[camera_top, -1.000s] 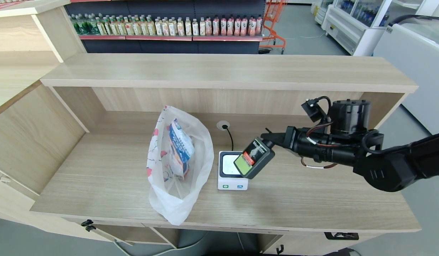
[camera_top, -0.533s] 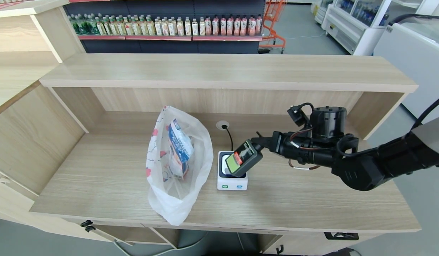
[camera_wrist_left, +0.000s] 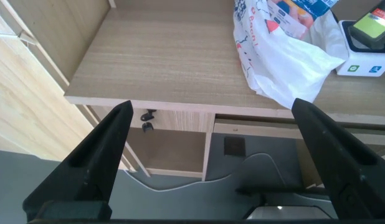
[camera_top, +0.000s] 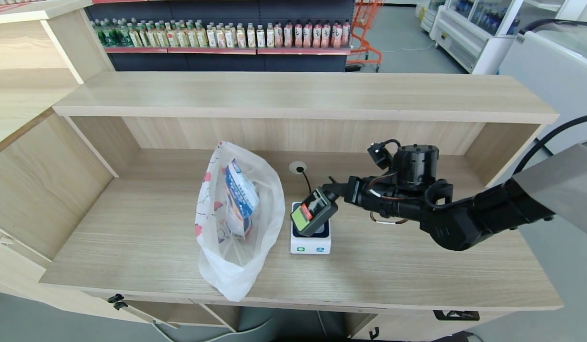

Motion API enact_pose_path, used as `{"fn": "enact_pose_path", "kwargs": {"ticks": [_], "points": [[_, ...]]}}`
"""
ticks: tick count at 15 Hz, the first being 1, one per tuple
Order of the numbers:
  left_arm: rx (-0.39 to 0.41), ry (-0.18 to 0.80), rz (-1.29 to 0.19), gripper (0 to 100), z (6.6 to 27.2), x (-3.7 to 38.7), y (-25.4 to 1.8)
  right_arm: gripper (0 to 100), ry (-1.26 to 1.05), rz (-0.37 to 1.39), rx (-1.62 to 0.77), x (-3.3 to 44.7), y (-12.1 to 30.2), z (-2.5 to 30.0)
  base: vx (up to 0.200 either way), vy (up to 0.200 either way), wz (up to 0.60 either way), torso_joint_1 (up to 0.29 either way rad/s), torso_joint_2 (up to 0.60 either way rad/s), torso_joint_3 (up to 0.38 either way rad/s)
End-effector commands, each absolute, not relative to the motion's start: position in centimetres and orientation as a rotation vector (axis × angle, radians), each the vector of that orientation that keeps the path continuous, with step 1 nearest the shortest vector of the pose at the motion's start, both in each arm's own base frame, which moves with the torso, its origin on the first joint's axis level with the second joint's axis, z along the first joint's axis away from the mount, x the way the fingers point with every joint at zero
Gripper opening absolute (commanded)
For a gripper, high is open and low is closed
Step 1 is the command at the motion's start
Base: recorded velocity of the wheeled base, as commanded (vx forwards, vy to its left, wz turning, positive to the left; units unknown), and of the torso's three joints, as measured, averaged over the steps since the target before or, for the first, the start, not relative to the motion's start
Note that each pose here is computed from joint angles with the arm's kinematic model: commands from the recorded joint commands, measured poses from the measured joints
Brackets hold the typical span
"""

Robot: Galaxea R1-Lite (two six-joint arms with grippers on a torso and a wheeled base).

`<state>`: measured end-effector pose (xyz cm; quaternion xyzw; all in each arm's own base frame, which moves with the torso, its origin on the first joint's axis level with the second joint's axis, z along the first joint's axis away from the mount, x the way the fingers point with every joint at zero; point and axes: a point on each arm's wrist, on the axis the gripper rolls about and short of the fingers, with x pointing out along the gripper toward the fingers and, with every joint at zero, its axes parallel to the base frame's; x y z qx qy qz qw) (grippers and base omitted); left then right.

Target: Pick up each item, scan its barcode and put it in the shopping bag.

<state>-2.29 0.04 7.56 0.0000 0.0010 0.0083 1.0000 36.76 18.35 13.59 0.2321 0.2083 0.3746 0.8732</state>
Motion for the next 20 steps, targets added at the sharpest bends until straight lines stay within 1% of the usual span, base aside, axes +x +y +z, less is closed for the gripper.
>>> {"fn": "enact_pose_path", "kwargs": {"ticks": [1, 5, 7, 10, 11, 12, 14, 16, 17, 18, 20], "points": [[0.000, 0.002, 0.017, 100, 7.6, -2.3, 0.0, 0, 0.446, 0.785, 0.483, 36.9, 18.7, 13.1, 0.000, 0.000, 0.00, 0.000, 0.00, 0.000], [0.000, 0.002, 0.017, 100, 7.6, -2.3, 0.0, 0, 0.433, 0.791, 0.456, 36.9, 18.7, 13.2, 0.000, 0.000, 0.00, 0.000, 0.00, 0.000], [0.002, 0.002, 0.017, 100, 7.6, -2.3, 0.0, 0, 0.410, 0.799, 0.457, 36.6, 18.6, 14.2, 0.000, 0.000, 0.00, 0.000, 0.00, 0.000], [0.002, 0.002, 0.017, 100, 7.6, -2.3, 0.0, 0, 0.315, 0.826, 0.456, 35.1, 17.8, 18.3, 0.000, 0.000, 0.00, 0.000, 0.00, 0.000], [0.002, 0.002, 0.017, 100, 7.6, -2.3, 0.0, 0, 0.249, 0.841, 0.423, 33.3, 17.0, 21.5, 0.000, 0.000, 0.00, 0.000, 0.00, 0.000], [0.002, 0.002, 0.017, 100, 7.6, -2.3, 0.0, 0, 0.232, 0.844, 0.400, 31.9, 16.3, 23.4, 0.000, 0.000, 0.00, 0.000, 0.00, 0.000], [0.000, 0.002, 0.017, 100, 7.6, -2.3, 0.0, 0, 0.206, 0.840, 0.363, 30.1, 15.2, 25.4, 0.000, 0.000, 0.00, 0.000, 0.00, 0.000], [0.002, 0.002, 0.017, 100, 7.6, -2.3, 0.0, 0, 0.175, 0.828, 0.279, 30.1, 14.7, 25.4, 0.000, 0.000, 0.00, 0.000, 0.00, 0.000], [0.002, 0.002, 0.017, 100, 7.6, -2.3, 0.0, 0, 0.147, 0.791, 0.180, 30.7, 14.4, 24.7, 0.000, 0.000, 0.00, 0.000, 0.00, 0.000], [0.002, 0.002, 0.017, 100, 7.6, -2.3, 0.0, 0, 0.142, 0.766, 0.145, 31.3, 14.6, 24.1, 0.000, 0.000, 0.00, 0.000, 0.00, 0.000], [0.002, 0.002, 0.017, 100, 7.6, -2.3, 0.0, 0, 0.152, 0.764, 0.139, 32.0, 15.1, 23.6, 0.000, 0.200, 0.00, 0.005, 0.00, -0.002]]}}
